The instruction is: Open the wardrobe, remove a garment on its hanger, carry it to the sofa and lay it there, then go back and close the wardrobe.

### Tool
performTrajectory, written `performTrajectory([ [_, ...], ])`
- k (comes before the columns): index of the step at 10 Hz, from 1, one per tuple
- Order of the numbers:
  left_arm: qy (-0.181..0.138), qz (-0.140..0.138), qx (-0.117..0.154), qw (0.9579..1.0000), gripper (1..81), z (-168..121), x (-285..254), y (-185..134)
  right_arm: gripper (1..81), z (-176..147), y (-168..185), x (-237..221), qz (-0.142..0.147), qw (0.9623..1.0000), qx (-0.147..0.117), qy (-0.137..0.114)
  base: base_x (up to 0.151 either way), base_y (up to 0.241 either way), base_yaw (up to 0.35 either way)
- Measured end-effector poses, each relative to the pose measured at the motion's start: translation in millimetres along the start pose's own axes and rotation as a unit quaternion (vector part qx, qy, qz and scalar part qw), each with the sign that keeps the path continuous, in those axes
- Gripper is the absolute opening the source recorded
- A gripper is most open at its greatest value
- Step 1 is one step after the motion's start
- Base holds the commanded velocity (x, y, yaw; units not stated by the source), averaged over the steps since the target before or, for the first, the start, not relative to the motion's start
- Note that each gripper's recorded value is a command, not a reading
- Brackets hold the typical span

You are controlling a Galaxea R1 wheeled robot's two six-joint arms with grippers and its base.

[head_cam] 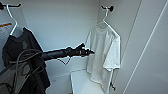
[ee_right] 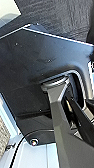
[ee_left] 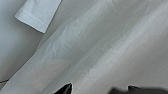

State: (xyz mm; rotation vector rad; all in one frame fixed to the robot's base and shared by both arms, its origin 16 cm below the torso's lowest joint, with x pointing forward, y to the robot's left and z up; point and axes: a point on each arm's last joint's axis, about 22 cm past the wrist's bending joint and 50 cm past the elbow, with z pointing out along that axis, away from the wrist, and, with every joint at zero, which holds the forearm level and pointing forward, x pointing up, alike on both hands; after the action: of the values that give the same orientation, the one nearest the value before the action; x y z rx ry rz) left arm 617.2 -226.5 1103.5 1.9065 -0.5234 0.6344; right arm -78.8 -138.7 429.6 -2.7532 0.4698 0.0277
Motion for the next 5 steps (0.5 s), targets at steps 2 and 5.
performTrajectory([
  [2,0.026,-0.014,-0.012,0.9995,81.1,-10.3,39.3,28.3,81.1,0.1,-0.1,-2.8,0.002,1.0,0.0,-0.002,0.0,0.0,0.0],
  [5,0.059,-0.059,-0.042,0.9956,81.1,-21.9,85.4,75.4,81.1,0.1,-0.1,-3.0,0.003,1.0,0.0,-0.002,0.0,0.0,0.0],
])
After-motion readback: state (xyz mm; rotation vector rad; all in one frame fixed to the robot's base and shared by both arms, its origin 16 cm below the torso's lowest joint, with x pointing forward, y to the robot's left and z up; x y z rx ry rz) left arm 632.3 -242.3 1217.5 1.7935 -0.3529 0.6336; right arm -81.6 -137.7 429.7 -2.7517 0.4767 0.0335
